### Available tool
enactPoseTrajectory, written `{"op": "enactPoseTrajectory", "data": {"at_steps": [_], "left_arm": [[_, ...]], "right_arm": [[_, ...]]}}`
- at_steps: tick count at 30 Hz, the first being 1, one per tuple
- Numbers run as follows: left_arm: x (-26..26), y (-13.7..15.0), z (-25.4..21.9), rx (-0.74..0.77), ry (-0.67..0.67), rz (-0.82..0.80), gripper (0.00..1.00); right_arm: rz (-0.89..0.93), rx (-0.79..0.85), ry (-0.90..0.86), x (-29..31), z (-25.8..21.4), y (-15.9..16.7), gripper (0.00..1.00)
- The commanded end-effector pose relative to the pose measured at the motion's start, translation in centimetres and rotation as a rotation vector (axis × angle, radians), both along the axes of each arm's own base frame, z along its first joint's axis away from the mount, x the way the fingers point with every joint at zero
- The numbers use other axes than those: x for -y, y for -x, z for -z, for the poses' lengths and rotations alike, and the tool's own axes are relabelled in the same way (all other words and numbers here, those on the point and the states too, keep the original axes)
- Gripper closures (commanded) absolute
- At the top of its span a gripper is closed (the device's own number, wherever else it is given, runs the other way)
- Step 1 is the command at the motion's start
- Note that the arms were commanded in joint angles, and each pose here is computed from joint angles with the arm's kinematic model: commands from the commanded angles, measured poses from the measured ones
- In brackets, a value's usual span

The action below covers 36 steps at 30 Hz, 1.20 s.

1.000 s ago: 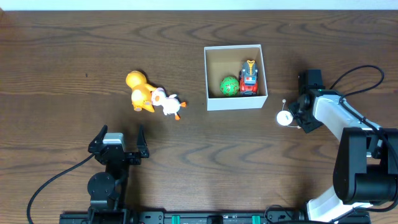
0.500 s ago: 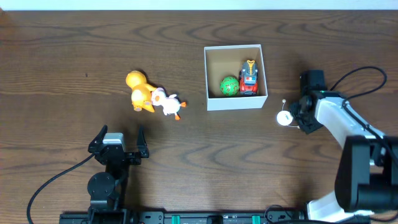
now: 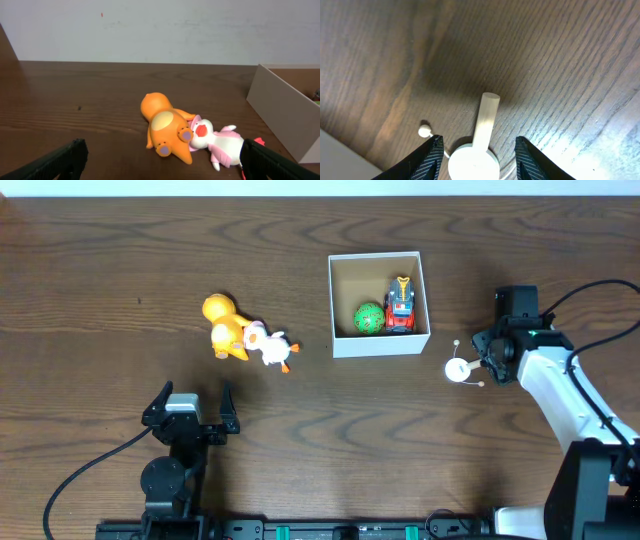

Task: Pack container
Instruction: 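Move the right gripper right and grasp the small white stick toy, then carry the white toy left and drop it into the box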

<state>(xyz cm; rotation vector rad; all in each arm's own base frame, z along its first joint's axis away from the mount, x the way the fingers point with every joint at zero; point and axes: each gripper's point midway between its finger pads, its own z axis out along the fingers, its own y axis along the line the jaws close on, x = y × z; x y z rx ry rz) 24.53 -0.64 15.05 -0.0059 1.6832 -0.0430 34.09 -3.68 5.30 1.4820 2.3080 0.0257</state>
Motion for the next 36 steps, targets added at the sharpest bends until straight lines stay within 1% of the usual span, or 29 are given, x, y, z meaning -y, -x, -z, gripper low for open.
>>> {"op": "enactPoseTrajectory", "data": {"at_steps": [1,5,11,12,15,17,22,23,24,27,30,31,32,36], "left_arm": [[-0.3,0.1,1.6,-0.053,-0.017,-0.013,0.02],[-0.3,0.1,1.6,-0.053,-0.017,-0.013,0.02],[-0.3,0.1,1.6,-0.053,-0.017,-0.013,0.02],[-0.3,0.1,1.6,-0.053,-0.017,-0.013,0.02],[-0.3,0.1,1.6,-0.053,-0.017,-0.013,0.02],[-0.3,0.1,1.6,-0.053,-0.017,-0.013,0.02],[-0.3,0.1,1.6,-0.053,-0.017,-0.013,0.02],[-0.3,0.1,1.6,-0.053,-0.017,-0.013,0.02],[-0.3,0.1,1.6,-0.053,-0.017,-0.013,0.02],[-0.3,0.1,1.6,-0.053,-0.017,-0.013,0.02],[-0.3,0.1,1.6,-0.053,-0.017,-0.013,0.02],[-0.3,0.1,1.6,-0.053,-0.017,-0.013,0.02],[-0.3,0.1,1.6,-0.053,-0.017,-0.013,0.02],[-0.3,0.1,1.6,-0.053,-0.017,-0.013,0.02]], "right_arm": [[0.06,-0.042,0.001,0.6,2.0,0.3,0.51],[0.062,-0.057,0.0,0.6,3.8,-0.3,0.51],[0.065,-0.104,-0.001,0.5,6.2,-0.2,0.51],[0.065,-0.107,-0.001,0.5,6.3,-0.2,0.52],[0.057,-0.093,-0.001,0.5,6.2,-0.6,0.64],[0.012,-0.065,-0.004,0.3,5.9,-1.4,0.71],[-0.051,-0.001,-0.009,-0.2,4.4,-2.7,0.83],[-0.068,0.015,-0.005,-0.2,3.8,-3.0,0.85],[-0.096,0.034,0.004,-0.3,3.1,-3.5,0.92],[-0.216,0.104,0.024,-0.9,0.4,-5.0,0.98],[-0.344,0.199,0.046,-1.9,-3.5,-6.6,0.99],[-0.398,0.255,0.046,-2.8,-5.7,-7.3,0.99],[-0.414,0.274,0.042,-3.1,-6.4,-7.4,0.99],[-0.561,0.448,0.042,-6.4,-12.3,-8.9,0.98]]}}
